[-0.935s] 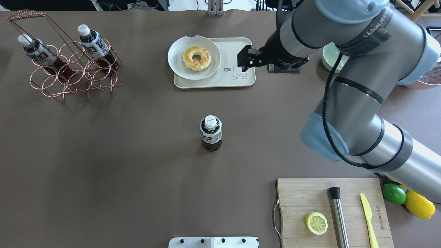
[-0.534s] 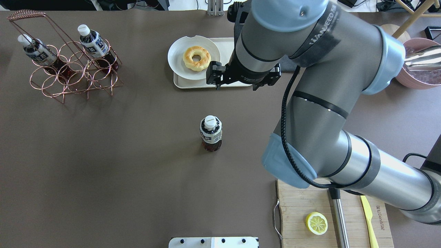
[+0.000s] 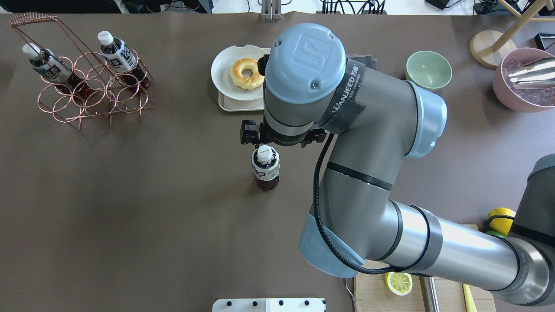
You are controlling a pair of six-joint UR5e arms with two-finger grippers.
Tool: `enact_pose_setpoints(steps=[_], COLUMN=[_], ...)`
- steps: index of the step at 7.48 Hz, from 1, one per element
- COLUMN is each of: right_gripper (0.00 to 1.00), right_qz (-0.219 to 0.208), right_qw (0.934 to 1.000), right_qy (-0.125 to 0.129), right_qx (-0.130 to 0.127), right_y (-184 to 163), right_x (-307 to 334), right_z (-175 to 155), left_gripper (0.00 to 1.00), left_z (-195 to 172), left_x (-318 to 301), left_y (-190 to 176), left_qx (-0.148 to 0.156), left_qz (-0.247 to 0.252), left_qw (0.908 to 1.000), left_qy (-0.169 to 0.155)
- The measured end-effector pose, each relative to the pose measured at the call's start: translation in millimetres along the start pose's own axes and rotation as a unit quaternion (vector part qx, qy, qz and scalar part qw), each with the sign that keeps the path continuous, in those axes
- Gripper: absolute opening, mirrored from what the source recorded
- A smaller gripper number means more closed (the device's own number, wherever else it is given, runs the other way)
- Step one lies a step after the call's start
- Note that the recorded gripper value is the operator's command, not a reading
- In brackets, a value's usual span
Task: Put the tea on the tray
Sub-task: 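Lower the right gripper over the bottle cap and close on it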
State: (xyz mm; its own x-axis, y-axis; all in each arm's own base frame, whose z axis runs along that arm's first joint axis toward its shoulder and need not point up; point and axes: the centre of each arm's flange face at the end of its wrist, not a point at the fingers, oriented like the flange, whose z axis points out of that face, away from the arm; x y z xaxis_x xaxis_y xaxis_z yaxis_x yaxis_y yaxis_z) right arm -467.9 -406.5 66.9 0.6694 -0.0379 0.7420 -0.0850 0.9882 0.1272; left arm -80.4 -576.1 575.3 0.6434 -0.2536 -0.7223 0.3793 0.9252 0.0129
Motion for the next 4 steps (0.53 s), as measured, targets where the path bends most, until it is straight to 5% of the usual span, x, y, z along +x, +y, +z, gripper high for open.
enact_pose_setpoints(steps=[3,4], right_gripper=[0.98,0.90], right_qz=[-0.008,-0.009], right_qw=[0.9999,0.9999], right_qy=[-0.001,-0.002], right_qx=[0.006,0.006], right_y=[6.7,7.8], right_x=[-12.8,-14.3], right_z=[27.0,30.2], left_gripper=[0.97,0.97], left_z=[8.6,10.7], left_x=[-8.0,-10.1], left_y=[-0.9,-0.9], left_qx=[-0.010,-0.012], left_qz=[-0.008,-0.009], left_qw=[0.9999,0.9999], left_qy=[0.001,0.001])
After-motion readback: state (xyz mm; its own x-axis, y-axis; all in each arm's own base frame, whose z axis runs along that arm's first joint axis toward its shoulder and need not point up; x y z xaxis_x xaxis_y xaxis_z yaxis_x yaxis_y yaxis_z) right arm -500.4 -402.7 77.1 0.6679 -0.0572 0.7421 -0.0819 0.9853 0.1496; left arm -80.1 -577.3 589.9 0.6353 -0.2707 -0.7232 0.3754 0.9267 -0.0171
